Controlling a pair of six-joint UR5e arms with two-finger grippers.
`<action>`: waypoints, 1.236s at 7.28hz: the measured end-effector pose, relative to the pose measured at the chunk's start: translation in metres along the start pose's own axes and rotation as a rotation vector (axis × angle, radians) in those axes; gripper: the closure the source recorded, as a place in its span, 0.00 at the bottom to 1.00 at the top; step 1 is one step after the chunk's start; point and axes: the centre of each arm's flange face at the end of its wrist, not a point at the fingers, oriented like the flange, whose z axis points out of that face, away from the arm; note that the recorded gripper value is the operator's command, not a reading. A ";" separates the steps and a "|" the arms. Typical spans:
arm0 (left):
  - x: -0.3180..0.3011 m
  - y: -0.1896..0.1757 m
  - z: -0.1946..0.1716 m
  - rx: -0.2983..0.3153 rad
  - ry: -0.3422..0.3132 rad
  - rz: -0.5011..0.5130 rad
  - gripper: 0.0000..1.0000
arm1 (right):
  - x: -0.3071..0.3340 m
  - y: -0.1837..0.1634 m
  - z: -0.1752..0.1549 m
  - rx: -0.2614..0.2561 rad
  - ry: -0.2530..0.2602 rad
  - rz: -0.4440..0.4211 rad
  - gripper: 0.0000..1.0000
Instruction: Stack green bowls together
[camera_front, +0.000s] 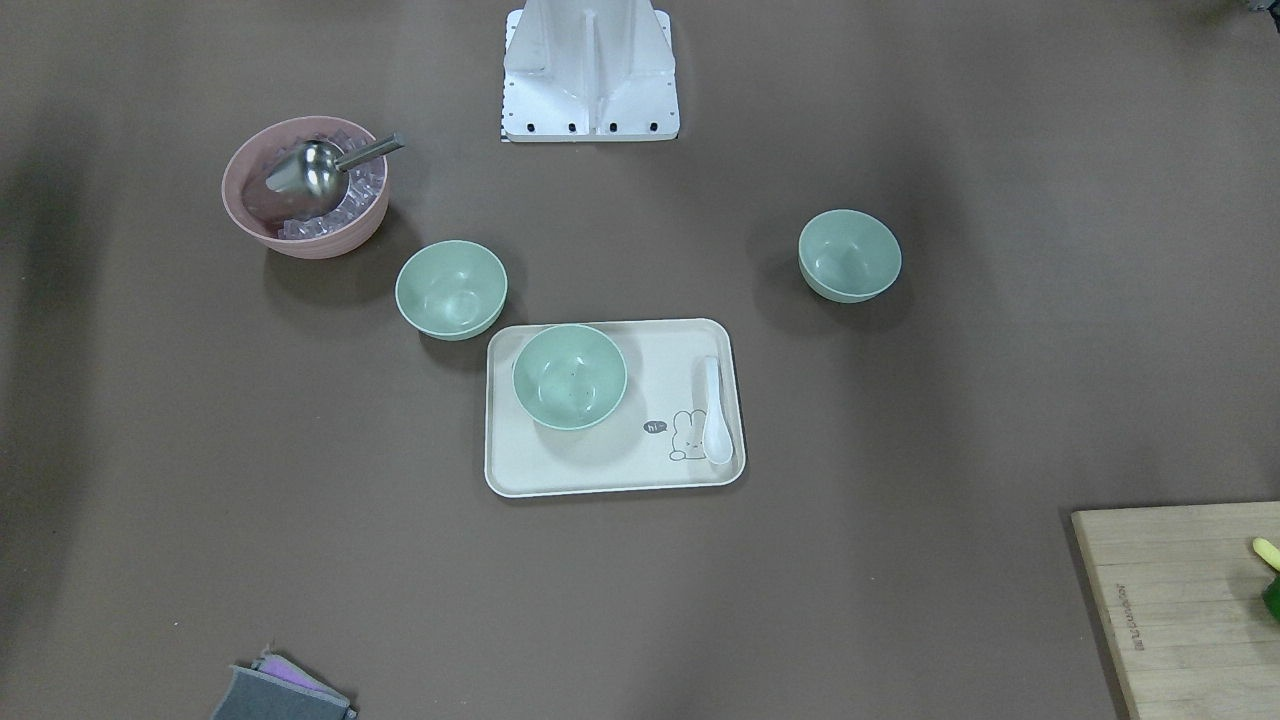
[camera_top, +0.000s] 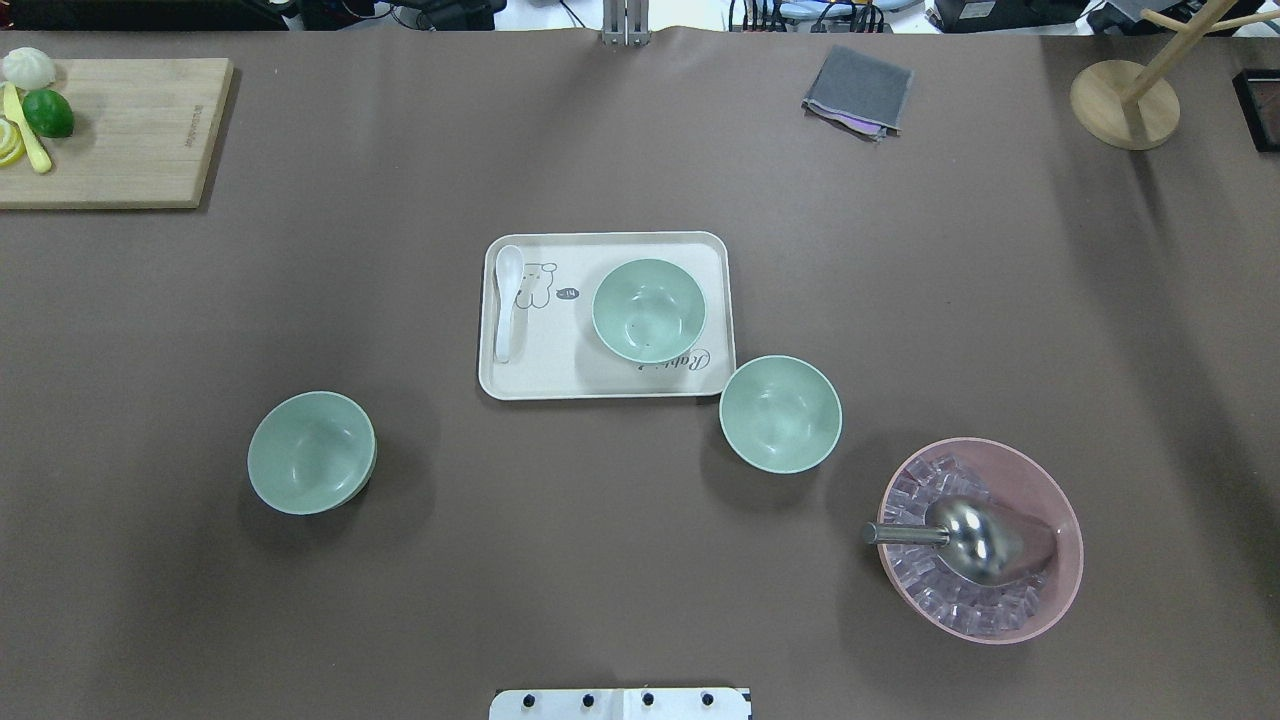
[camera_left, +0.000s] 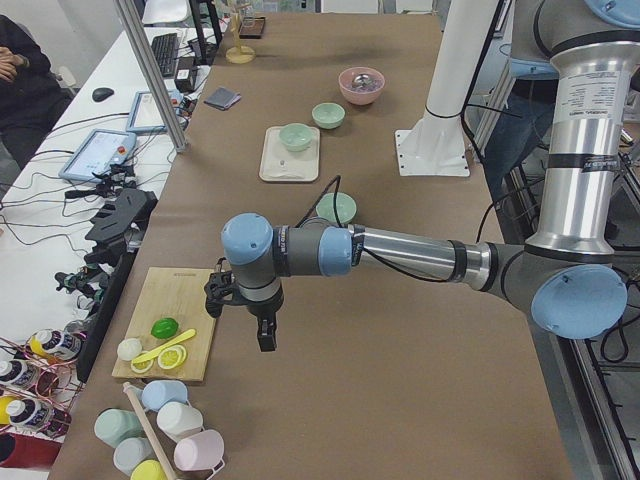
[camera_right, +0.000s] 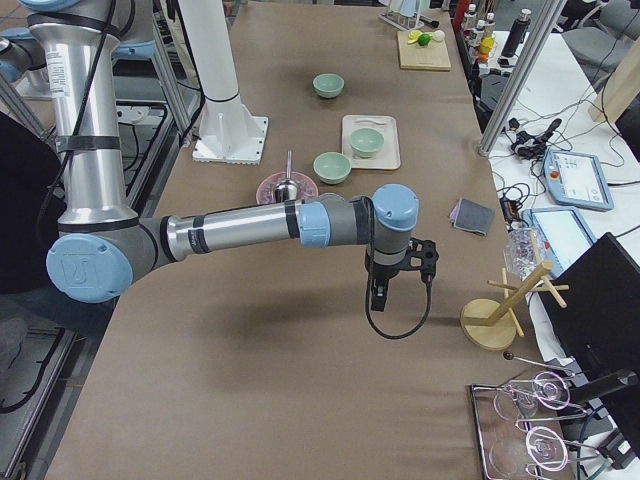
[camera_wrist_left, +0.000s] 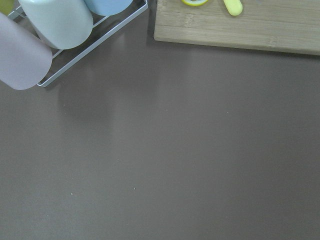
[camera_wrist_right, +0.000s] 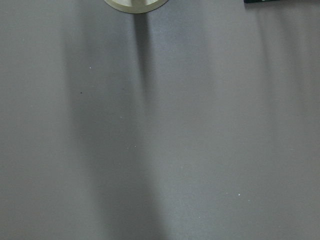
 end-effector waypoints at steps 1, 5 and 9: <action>0.001 -0.001 0.000 0.012 0.001 0.012 0.01 | 0.000 0.000 0.000 0.000 0.000 -0.001 0.00; 0.008 -0.005 -0.005 0.052 0.008 0.046 0.01 | -0.002 -0.001 0.001 -0.002 0.000 -0.003 0.00; 0.010 -0.012 0.004 0.106 0.035 0.031 0.01 | -0.003 -0.001 0.002 -0.006 -0.003 -0.005 0.00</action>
